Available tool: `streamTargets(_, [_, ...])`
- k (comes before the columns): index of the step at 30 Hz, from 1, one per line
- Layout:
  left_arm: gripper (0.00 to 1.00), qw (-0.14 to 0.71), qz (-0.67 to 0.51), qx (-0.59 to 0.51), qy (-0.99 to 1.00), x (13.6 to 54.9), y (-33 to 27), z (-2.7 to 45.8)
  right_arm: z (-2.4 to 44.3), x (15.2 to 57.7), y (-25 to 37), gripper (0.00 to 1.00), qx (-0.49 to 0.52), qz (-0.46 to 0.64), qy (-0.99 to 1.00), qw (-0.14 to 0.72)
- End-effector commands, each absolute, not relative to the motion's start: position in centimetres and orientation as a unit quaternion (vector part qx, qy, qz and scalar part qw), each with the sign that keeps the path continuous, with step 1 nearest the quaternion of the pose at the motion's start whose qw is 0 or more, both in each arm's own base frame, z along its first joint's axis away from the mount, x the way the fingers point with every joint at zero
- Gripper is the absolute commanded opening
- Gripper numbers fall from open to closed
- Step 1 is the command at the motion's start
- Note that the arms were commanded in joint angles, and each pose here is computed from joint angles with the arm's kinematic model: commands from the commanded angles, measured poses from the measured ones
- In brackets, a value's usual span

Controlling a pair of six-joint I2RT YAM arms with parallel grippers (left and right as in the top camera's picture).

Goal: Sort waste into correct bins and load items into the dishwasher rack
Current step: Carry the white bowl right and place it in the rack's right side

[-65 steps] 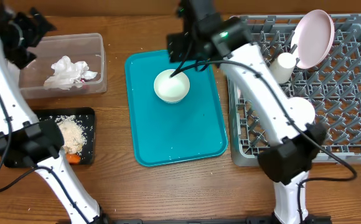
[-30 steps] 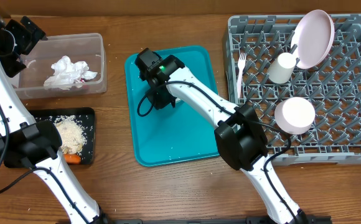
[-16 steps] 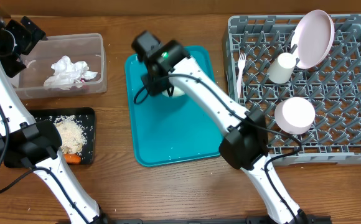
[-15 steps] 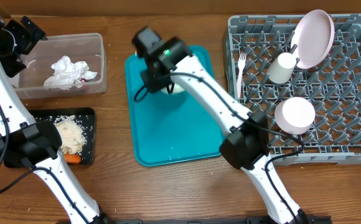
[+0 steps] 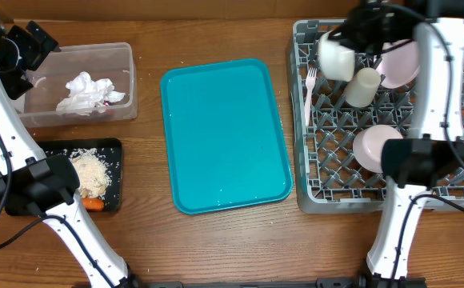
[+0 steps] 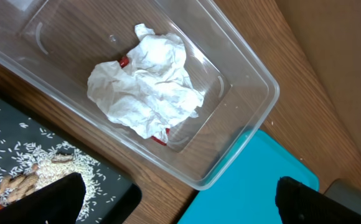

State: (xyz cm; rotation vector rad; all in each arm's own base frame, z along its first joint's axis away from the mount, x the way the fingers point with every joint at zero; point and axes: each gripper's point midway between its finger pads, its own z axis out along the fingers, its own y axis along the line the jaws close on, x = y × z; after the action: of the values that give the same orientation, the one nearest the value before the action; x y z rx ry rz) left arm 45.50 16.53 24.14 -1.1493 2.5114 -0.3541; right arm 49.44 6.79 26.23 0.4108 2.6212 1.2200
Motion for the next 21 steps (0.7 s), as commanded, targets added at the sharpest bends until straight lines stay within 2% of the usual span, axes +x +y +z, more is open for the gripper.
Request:
streamTargets(1, [1.0,0.187,-0.112,-0.399,0.891,45.2,16.8,24.8,31.6,48.0,7.3,0.04,0.097,0.485,0.857,0.146])
streamTargets(5, [1.0,0.187,-0.112,-0.399,0.891,45.2,16.8,24.8,34.1,47.2,4.0,0.04,0.116,0.471,0.853,0.189])
streamTargets(8, [1.0,0.187,-0.111,-0.399,0.891,45.2,16.8,24.8,35.4,46.4,-0.8,0.04,0.177,0.429,0.856,0.228])
streamTargets(15, [1.0,0.19,-0.087,-0.404,0.891,44.9,17.6,24.7,41.8,41.6,-9.4,0.04,0.224,0.429,0.809,0.333])
streamTargets(21, [1.0,0.21,-0.087,-0.401,0.888,45.8,18.0,25.1,40.9,41.5,-10.3,0.04,0.233,0.427,0.811,0.326])
